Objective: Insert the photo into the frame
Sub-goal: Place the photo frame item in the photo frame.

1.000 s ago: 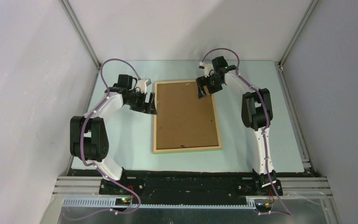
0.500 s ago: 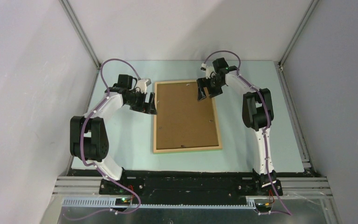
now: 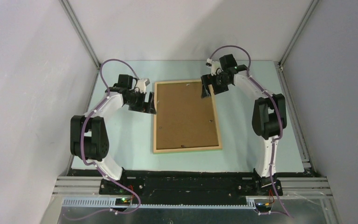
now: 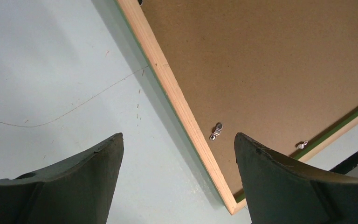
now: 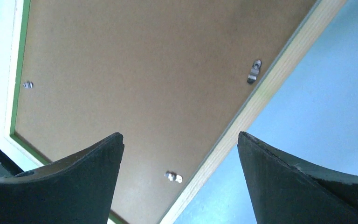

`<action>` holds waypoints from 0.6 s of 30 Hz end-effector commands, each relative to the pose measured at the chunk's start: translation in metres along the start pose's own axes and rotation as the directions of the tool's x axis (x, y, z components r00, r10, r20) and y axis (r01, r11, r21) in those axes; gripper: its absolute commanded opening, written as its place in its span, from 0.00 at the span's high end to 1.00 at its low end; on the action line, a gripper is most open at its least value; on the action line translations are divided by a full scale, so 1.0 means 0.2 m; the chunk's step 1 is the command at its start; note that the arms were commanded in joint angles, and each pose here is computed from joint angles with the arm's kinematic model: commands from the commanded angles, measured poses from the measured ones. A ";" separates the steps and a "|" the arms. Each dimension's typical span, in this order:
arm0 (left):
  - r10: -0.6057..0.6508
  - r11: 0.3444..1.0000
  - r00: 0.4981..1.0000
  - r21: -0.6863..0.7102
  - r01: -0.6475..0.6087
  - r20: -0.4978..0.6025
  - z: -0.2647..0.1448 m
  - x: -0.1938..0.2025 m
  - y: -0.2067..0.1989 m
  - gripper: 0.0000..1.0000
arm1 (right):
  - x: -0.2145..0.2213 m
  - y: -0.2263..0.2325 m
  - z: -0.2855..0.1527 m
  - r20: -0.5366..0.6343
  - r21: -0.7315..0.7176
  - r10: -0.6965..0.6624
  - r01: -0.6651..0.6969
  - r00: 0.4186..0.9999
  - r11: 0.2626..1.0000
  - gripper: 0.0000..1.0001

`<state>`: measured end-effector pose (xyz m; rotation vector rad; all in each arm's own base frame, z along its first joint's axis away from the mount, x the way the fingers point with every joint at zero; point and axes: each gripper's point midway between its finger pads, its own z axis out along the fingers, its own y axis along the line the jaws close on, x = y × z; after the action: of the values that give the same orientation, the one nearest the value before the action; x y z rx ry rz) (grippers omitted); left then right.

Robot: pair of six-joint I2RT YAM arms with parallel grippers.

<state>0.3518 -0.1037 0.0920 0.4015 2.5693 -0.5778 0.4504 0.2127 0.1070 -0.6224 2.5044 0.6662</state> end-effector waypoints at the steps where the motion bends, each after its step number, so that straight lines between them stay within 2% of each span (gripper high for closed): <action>1: -0.047 0.998 0.998 -0.050 0.050 0.044 0.02 -0.11 0.06 0.07 | -0.05 0.02 -0.16 0.089 0.065 -0.067 0.061 0.994 0.996 0.04; 7: -0.072 0.995 0.997 -0.070 0.075 0.042 0.08 -0.17 0.08 0.09 | 0.00 -0.07 -0.18 0.103 0.134 -0.044 0.030 0.994 0.991 0.04; 14: -0.088 0.981 0.996 -0.173 0.089 0.015 0.19 -0.19 0.11 0.12 | 0.00 -0.16 -0.17 0.119 0.169 -0.002 -0.018 0.993 0.985 0.05; 18: -0.086 0.976 0.996 -0.198 0.084 -0.002 0.24 -0.18 0.11 0.17 | -0.01 -0.20 -0.14 0.118 0.171 0.031 -0.052 0.992 0.984 0.05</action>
<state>0.3931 -0.1080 0.0617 0.2511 2.6598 -0.4094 0.4443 0.1676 0.1026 -0.5047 2.4959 0.4954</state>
